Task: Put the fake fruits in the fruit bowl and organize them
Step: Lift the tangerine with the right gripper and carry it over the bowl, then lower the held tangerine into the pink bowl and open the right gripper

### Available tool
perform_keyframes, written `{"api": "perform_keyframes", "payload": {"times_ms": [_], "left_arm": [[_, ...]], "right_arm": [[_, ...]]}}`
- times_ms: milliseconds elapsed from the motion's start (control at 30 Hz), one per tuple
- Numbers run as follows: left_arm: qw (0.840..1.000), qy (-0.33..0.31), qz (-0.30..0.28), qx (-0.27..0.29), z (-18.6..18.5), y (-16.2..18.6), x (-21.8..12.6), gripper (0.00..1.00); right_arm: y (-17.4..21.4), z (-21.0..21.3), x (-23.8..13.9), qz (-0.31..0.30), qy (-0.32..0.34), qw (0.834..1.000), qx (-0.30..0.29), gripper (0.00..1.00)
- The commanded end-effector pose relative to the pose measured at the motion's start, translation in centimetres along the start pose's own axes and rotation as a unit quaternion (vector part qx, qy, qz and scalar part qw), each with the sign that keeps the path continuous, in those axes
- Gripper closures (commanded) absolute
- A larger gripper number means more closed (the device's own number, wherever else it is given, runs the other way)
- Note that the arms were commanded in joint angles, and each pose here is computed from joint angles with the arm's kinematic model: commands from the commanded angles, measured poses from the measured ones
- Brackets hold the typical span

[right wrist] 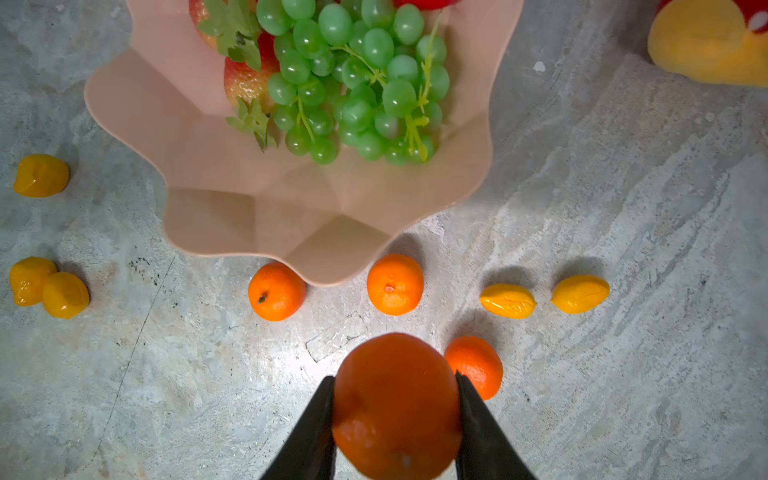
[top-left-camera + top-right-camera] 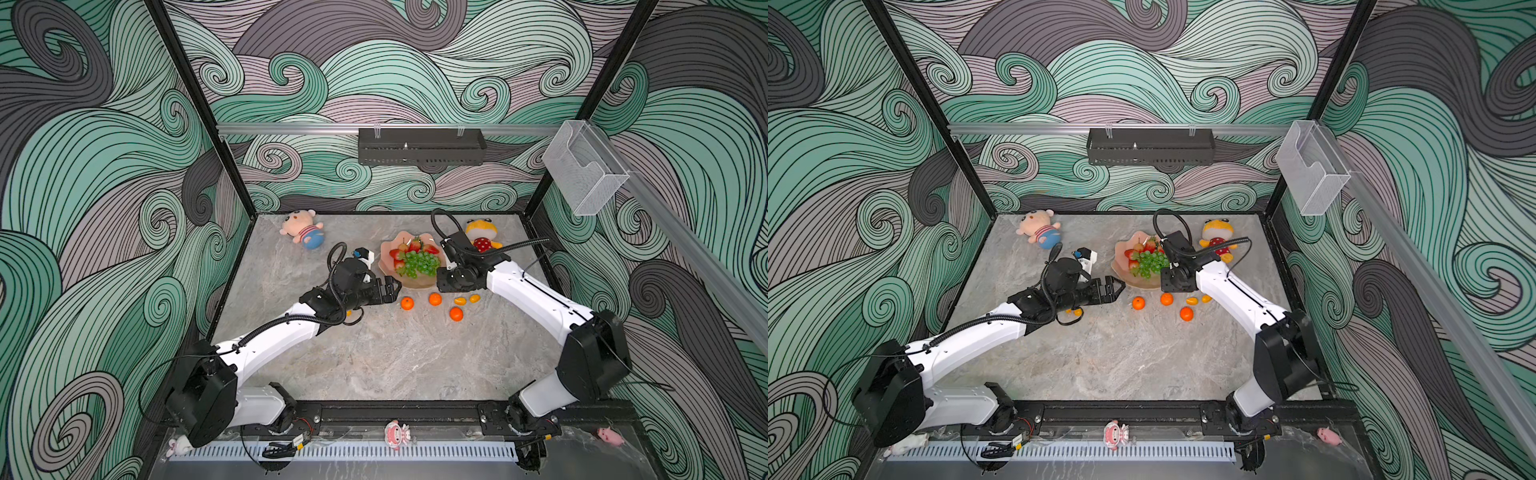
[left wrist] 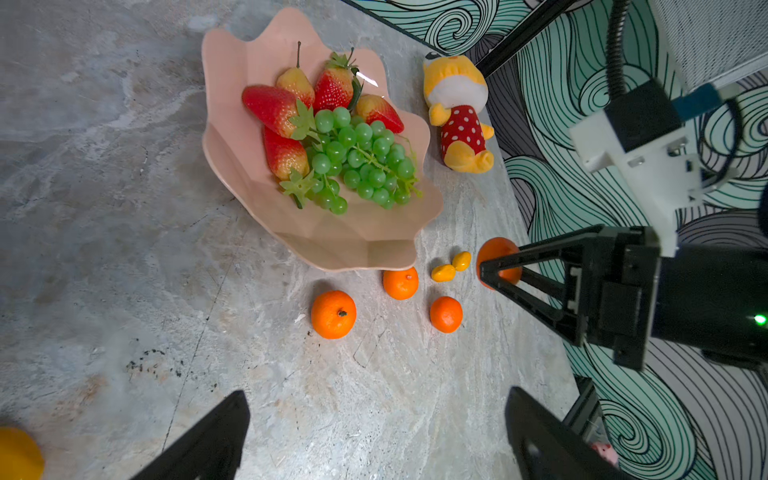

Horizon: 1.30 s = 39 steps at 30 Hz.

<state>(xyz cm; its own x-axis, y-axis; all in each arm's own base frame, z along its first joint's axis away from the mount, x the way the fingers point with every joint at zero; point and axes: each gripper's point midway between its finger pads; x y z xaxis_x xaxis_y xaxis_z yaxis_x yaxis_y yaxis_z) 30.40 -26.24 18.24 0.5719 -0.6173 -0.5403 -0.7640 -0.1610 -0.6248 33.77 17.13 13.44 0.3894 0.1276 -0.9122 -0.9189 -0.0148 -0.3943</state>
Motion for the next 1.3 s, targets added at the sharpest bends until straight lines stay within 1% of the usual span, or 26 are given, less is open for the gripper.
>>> {"api": "perform_keyframes", "payload": {"times_ms": [0, 267, 467, 500, 667, 833, 967, 1033, 1133, 1267], "left_arm": [[0.999, 0.028, -0.004, -0.023, -0.1, -1.0, 0.1, 0.02], [0.997, 0.037, -0.01, -0.064, 1.9, -2.9, 1.1, 0.01], [0.995, 0.044, -0.021, -0.092, 3.6, -4.1, 1.6, 0.01], [0.994, 0.039, -0.015, -0.1, 4.4, -3.8, 2.2, 0.01], [0.992, 0.041, -0.014, -0.122, 6.0, -4.0, 3.0, 0.01], [0.991, 0.034, -0.013, -0.128, 6.9, -3.9, 3.4, 0.01], [0.991, 0.03, -0.011, -0.132, 7.4, -3.8, 3.6, 0.01], [0.991, 0.03, -0.011, -0.132, 7.5, -3.7, 3.6, 0.02], [0.991, 0.028, -0.011, -0.132, 7.5, -3.7, 3.6, 0.01], [0.991, 0.03, -0.009, -0.127, 7.3, -3.6, 3.3, 0.01]], "right_arm": [[-1.4, 1.0, 0.7, 0.0, -0.001, 1.0, -0.014, 0.66], [-3.4, 3.6, 3.9, 0.029, -0.005, 0.999, -0.03, 0.66], [-4.0, 5.9, 6.3, 0.051, -0.017, 0.998, -0.042, 0.66], [-4.1, 6.2, 6.7, 0.052, -0.017, 0.998, -0.043, 0.66], [-4.1, 6.6, 8.8, 0.071, -0.008, 0.996, -0.045, 0.65], [-3.6, 6.0, 10.5, 0.086, 0.013, 0.995, -0.046, 0.65], [-3.2, 5.9, 11.3, 0.094, 0.016, 0.994, -0.046, 0.62], [-3.2, 6.0, 11.3, 0.096, 0.015, 0.994, -0.044, 0.58], [-3.2, 6.1, 11.2, 0.096, 0.011, 0.994, -0.043, 0.55], [-3.7, 6.4, 10.5, 0.088, 0.004, 0.995, -0.043, 0.52]]}}
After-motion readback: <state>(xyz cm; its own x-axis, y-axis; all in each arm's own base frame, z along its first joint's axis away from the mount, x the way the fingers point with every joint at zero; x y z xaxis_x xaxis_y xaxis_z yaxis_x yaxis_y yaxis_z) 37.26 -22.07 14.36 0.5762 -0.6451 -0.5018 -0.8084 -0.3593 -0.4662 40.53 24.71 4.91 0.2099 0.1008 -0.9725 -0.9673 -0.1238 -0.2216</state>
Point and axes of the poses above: each gripper's point midway between its finger pads, its own x axis out along the fingers, its own z axis along the line the jaws close on, y = z × x, and after that the axes turned 4 degrees about x, right-handed
